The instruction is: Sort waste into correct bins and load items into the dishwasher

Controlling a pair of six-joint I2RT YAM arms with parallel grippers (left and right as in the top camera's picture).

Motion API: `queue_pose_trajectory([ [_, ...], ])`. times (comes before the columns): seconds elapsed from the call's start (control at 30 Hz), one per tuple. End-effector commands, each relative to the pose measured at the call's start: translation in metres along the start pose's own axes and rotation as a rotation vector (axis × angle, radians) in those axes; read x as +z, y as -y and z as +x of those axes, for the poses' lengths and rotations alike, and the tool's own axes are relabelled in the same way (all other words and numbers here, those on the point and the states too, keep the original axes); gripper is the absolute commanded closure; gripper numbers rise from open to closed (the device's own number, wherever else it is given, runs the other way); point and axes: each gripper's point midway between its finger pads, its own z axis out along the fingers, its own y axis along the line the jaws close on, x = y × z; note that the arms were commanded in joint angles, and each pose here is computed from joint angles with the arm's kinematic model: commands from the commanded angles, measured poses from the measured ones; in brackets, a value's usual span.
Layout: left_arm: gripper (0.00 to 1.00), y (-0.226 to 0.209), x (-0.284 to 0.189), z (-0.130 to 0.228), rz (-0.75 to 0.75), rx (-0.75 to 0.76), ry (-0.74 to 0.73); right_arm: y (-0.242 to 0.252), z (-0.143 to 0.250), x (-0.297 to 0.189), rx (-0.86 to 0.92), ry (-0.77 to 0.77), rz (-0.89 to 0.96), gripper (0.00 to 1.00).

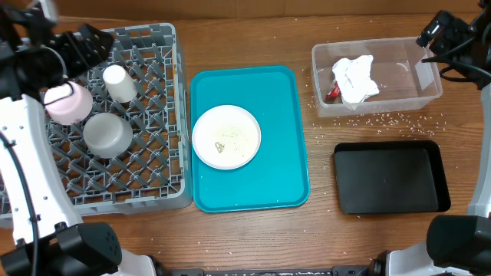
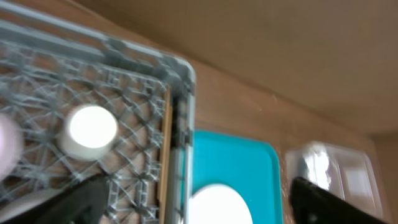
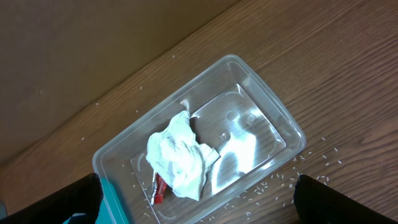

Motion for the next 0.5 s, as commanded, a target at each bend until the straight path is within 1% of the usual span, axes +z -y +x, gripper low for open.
queue_pose_trajectory([
  [0.0,0.20,0.047,0.016,0.028,0.148,0.166,-0.102,-0.002,-0.009,-0.010,0.003,0.035,-0.008,0.00],
  [0.03,0.25,0.056,0.022,0.038,0.144,0.184,-0.136,-0.002,-0.009,-0.010,0.003,0.036,-0.008,0.00],
  [0.1,0.42,0.073,0.037,0.059,0.109,0.230,-0.201,-0.002,-0.008,-0.010,0.003,0.034,-0.008,0.00],
  [0.13,0.52,0.080,0.046,0.069,0.072,0.248,-0.228,-0.002,-0.008,-0.010,0.003,0.033,-0.007,0.00],
  [0.2,0.80,0.086,0.065,0.085,-0.033,0.245,-0.263,-0.002,-0.008,-0.010,0.003,0.033,-0.007,0.00],
  [0.23,0.89,0.088,0.074,0.093,-0.095,0.236,-0.274,-0.002,-0.008,-0.010,0.003,0.032,-0.007,0.00],
  [0.27,0.96,0.089,0.082,0.100,-0.151,0.235,-0.282,-0.002,-0.008,-0.010,0.003,0.032,-0.007,0.00],
  [0.33,0.96,0.093,0.103,0.118,-0.242,0.245,-0.309,-0.002,-0.008,-0.010,0.004,0.032,-0.006,0.00],
  [0.47,0.96,0.112,0.141,0.164,-0.249,0.314,-0.422,-0.002,-0.008,-0.010,0.003,0.032,-0.007,0.00],
])
